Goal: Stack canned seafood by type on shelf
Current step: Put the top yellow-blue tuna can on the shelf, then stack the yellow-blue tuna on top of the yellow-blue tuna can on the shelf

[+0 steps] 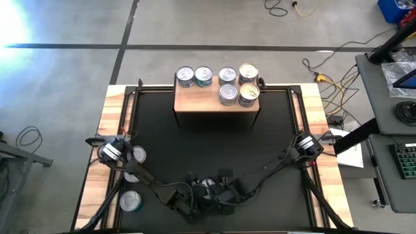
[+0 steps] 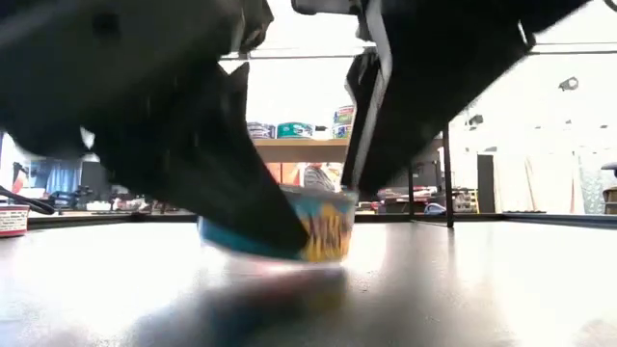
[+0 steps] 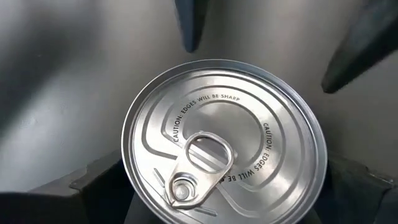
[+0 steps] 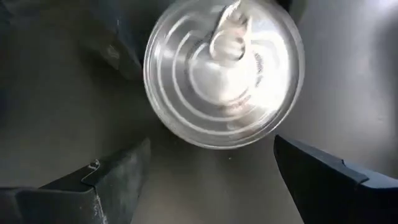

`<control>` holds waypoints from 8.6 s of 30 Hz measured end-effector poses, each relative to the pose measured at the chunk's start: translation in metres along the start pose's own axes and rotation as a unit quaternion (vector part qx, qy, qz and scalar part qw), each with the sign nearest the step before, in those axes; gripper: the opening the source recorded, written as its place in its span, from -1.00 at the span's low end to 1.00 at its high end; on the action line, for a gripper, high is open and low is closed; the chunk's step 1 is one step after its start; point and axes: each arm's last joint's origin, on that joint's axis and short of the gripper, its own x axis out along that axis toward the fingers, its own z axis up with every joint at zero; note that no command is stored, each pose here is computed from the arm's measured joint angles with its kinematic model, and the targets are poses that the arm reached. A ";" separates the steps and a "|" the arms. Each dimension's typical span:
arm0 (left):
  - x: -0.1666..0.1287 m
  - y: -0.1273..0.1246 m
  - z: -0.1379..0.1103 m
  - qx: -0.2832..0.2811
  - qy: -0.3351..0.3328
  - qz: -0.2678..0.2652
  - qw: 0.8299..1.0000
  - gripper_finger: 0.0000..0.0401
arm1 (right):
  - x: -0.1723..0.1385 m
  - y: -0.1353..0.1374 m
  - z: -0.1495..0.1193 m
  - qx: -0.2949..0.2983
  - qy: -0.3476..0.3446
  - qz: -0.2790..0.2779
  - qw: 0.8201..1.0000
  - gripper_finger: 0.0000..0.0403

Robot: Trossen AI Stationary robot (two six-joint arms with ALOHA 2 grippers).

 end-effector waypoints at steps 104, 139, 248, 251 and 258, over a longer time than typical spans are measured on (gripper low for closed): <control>-0.015 0.396 0.164 0.093 0.015 -0.071 0.993 0.99 | -0.072 -0.359 0.103 0.112 -0.172 -0.038 0.978 -0.94; -0.014 0.396 0.157 0.117 -0.019 -0.057 0.991 1.00 | -0.044 -0.368 0.076 0.128 -0.116 -0.084 0.981 -0.94; -0.220 0.136 0.000 -0.231 0.421 0.041 0.876 0.96 | -0.216 -0.127 0.039 0.019 -0.218 -0.036 0.975 -0.94; -0.212 0.119 -0.009 -0.215 0.448 0.068 0.865 0.87 | -0.213 -0.107 0.027 0.032 -0.194 -0.040 0.980 -0.94; -0.197 0.092 -0.020 -0.188 0.499 0.094 0.841 0.27 | -0.207 -0.089 0.013 0.008 -0.172 -0.063 0.983 -0.94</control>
